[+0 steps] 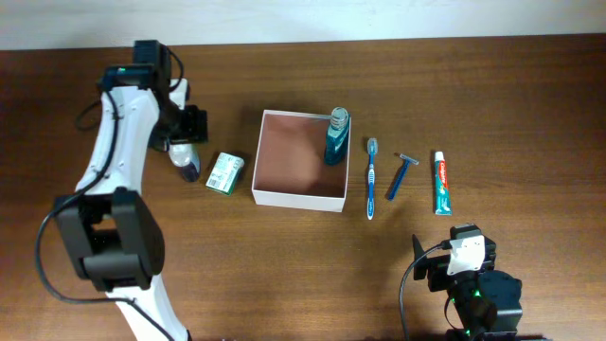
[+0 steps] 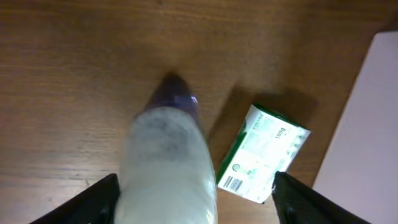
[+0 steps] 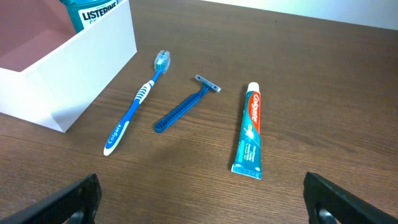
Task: Pack container
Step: 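Move the left gripper back and grasp the purple soap bottle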
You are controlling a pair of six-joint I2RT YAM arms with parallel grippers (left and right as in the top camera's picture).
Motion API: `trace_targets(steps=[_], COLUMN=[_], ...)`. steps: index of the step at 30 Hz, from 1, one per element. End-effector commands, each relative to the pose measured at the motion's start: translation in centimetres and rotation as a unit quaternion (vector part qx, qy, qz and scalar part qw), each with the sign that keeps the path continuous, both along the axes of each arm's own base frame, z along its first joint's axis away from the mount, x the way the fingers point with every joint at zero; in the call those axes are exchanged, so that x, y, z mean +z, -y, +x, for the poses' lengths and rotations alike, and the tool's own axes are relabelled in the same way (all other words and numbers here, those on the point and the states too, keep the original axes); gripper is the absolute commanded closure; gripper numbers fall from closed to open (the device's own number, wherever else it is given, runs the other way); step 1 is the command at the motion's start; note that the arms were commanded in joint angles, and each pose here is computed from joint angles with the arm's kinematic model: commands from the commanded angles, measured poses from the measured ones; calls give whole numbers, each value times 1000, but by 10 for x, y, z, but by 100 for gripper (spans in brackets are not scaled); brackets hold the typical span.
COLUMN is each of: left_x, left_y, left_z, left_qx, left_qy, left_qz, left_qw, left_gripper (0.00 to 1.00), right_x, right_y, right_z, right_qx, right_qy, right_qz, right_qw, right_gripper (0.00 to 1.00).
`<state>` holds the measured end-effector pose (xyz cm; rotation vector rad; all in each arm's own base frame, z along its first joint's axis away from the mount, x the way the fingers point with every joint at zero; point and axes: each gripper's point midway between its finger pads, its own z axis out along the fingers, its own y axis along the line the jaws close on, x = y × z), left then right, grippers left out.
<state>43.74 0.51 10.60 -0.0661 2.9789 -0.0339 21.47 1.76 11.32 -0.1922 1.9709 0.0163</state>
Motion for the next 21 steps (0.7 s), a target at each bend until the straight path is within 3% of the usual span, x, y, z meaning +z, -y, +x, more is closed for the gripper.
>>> trace_targets(steps=[1, 9, 13, 16, 21], left_x=[-12, -12, -12, -13, -13], left_y=[-4, -8, -7, -4, 4], left_z=[1, -2, -5, -7, -8], left_qx=[-5, 6, 5, 4, 1], left_qy=[-13, -20, -26, -29, -31], left_qz=[20, 26, 24, 18, -7], left_qw=[1000, 999, 999, 999, 1000], left_gripper=[26, 27, 35, 45, 72], right_x=[0, 0, 0, 0, 0], right_y=[1, 1, 1, 1, 1], right_z=[0, 0, 0, 0, 0], right_qx=[-4, -4, -4, -4, -4], right_qy=[2, 2, 2, 2, 2], right_qz=[7, 7, 7, 7, 7], right_qw=[1000, 1000, 1000, 1000, 1000], right_gripper=[1, 1, 1, 1, 1])
